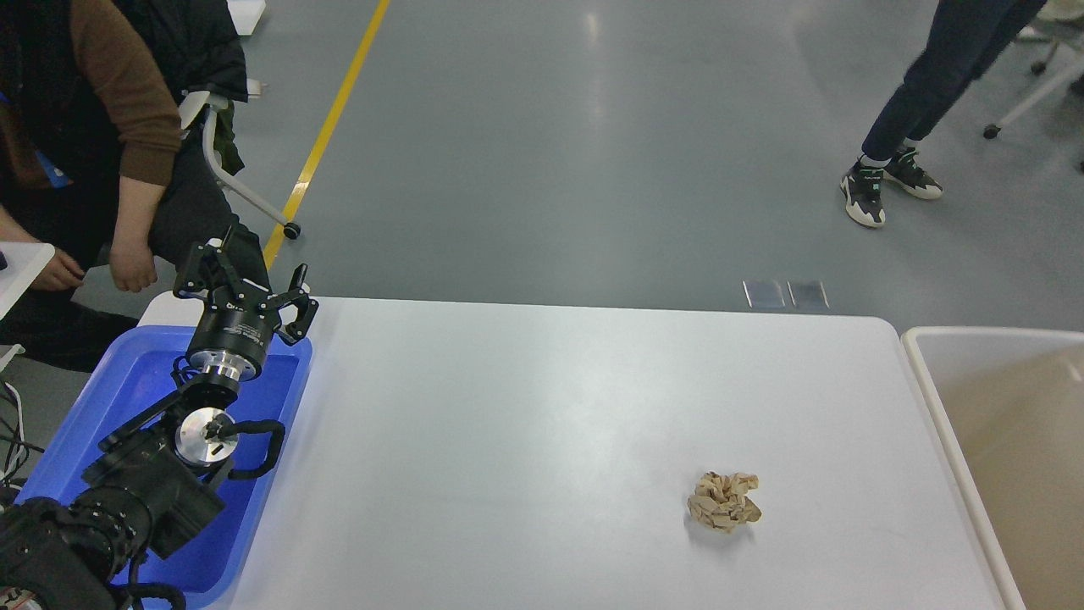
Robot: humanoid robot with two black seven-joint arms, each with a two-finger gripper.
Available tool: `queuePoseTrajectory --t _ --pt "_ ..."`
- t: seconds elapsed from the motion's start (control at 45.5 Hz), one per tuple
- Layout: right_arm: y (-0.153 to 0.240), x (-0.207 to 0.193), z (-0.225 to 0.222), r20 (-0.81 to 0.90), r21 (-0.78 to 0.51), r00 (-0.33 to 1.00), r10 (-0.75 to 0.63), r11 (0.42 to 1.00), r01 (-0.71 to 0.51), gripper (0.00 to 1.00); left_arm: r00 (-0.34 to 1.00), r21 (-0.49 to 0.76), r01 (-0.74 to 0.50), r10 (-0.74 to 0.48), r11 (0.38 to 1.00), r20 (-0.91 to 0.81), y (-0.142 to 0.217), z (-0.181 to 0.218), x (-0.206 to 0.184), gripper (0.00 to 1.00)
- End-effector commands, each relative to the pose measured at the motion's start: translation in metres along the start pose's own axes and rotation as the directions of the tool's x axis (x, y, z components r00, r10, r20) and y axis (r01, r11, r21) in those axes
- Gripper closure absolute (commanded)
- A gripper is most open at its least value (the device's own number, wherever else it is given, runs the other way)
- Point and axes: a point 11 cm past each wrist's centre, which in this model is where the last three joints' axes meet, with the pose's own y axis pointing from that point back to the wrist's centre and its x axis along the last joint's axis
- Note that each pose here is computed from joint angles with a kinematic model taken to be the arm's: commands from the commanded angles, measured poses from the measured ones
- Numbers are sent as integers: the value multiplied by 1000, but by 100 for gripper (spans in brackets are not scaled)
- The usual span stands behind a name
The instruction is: Tidy desktop
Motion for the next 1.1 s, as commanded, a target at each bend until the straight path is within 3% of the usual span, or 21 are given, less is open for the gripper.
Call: queuePoseTrajectory --t 0.0,0.484,1.077 --pt "-7 -37 23 33 -163 999 12 987 -6 100 1000 0 0 0 1000 0 0 0 0 0" --pt "2 -83 70 134 -370 990 36 929 16 100 1000 0 0 0 1000 0 0 0 0 0" --pt "-19 -191 47 290 -341 956 -50 928 152 100 1000 0 0 0 1000 0 0 0 0 0"
